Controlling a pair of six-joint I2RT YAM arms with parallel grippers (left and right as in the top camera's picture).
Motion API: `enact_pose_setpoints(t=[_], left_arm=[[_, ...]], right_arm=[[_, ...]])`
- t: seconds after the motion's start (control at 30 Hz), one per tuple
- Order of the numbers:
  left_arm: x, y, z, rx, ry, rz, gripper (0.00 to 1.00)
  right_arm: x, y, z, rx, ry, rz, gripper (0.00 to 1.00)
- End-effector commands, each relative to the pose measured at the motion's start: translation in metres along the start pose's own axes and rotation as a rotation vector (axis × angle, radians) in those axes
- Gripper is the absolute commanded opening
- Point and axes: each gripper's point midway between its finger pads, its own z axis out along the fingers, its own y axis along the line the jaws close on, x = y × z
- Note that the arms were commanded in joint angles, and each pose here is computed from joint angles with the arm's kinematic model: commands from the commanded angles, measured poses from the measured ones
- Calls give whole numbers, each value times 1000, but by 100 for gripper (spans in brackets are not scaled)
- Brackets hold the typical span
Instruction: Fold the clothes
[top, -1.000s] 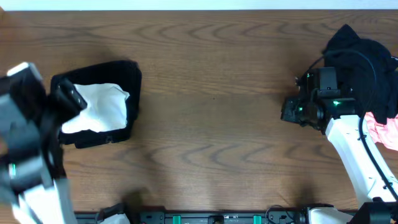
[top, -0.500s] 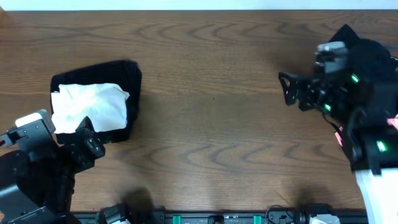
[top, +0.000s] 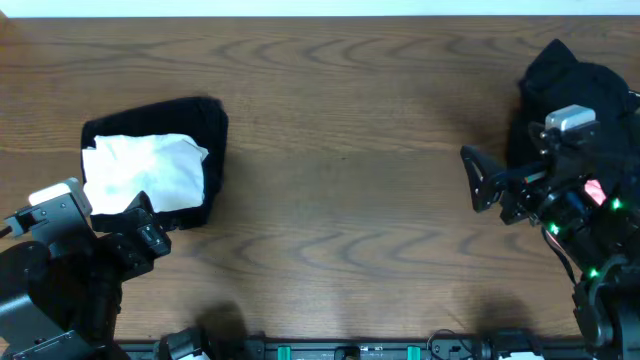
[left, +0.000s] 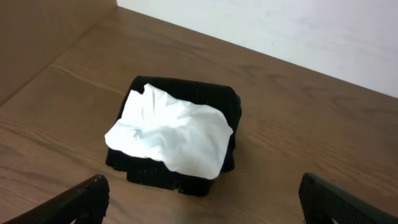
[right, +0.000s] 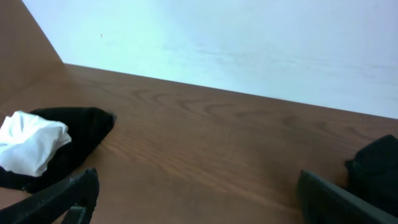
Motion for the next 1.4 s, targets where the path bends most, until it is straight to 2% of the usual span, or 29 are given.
enact_pose_setpoints(t=[0.0, 0.1, 0.3, 0.5, 0.7, 0.9, 1.13, 1.37], left_arm=[[-1, -3, -1, 15, -4, 22, 98], [-1, -3, -1, 15, -4, 22, 98], [-1, -3, -1, 15, -4, 22, 98], [-1, -3, -1, 15, -4, 22, 98], [-1, -3, -1, 15, -4, 22, 98], [-1, -3, -1, 15, -4, 22, 98], [-1, -3, -1, 15, -4, 22, 98], [-1, -3, -1, 15, -4, 22, 98]], right_arm=[[3, 5, 0, -22, 16, -8, 99], [12, 17, -1, -95, 55, 6, 99], [30, -3, -4, 26, 120, 9, 99], [29, -2, -19, 41, 100, -134, 99], [47, -6, -43, 103, 96, -220, 99], [93, -24, -49, 200, 84, -215, 99], [152, -38, -20, 208, 28, -224, 99], [195, -48, 3, 211, -14, -151, 99]])
